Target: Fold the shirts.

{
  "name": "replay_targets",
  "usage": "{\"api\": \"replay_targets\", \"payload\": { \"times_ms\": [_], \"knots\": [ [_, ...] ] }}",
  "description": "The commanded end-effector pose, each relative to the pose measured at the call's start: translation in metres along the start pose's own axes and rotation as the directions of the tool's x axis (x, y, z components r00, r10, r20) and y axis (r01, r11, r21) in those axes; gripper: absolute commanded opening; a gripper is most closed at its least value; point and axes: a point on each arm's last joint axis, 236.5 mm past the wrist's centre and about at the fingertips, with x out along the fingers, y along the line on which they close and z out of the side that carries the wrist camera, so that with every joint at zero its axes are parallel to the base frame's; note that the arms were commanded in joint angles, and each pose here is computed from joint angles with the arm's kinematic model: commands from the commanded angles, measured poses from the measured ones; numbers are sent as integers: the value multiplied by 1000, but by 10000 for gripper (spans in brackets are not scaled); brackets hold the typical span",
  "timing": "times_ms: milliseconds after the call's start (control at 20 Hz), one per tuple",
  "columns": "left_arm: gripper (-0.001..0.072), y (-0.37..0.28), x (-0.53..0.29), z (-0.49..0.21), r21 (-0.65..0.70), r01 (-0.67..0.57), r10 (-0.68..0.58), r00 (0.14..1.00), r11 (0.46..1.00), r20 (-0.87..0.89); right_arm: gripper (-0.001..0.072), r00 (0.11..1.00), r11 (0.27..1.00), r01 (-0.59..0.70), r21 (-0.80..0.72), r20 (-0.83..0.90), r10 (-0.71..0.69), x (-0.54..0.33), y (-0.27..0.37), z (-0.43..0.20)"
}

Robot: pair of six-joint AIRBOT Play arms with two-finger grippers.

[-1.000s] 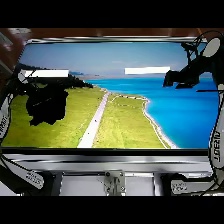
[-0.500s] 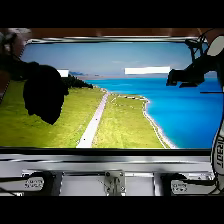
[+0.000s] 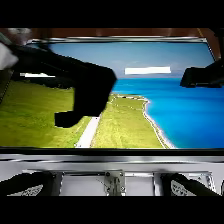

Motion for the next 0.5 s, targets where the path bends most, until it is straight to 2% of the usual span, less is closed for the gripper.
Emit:
{"api": "replay_targets", "payload": {
  "times_ms": [0,100,150,200,250,300,350,450],
  "knots": [
    [39,-62,110,-37,-18,111,-112,989,994,-93,673,998,999,48,7,-32,-47,-11,-10,-15],
    [39,-67,177,-71,-109,139,-155,975,984,-157,673,998,999,50,8,-35,-50,-11,-10,-16],
    [104,-72,204,-78,-213,182,-215,966,960,-144,673,998,999,50,8,-39,-50,-11,-10,-17],
    [487,-73,220,-79,-336,224,-276,954,915,-115,673,998,998,54,8,-45,-54,-11,-11,-18],
    [704,-69,224,-75,-439,256,-324,942,861,-86,673,996,997,72,11,-49,-71,-12,-15,-19],
    [710,-56,218,-69,-498,274,-354,933,823,-71,673,994,995,97,16,-45,-96,-12,-21,-18],
    [709,-37,205,-63,-514,272,-358,931,814,-74,673,990,990,139,23,-32,-138,-12,-31,-15],
    [678,14,158,-57,-498,245,-341,934,832,-110,673,984,982,178,59,-38,-176,-2,-49,-16]
  ]
}}
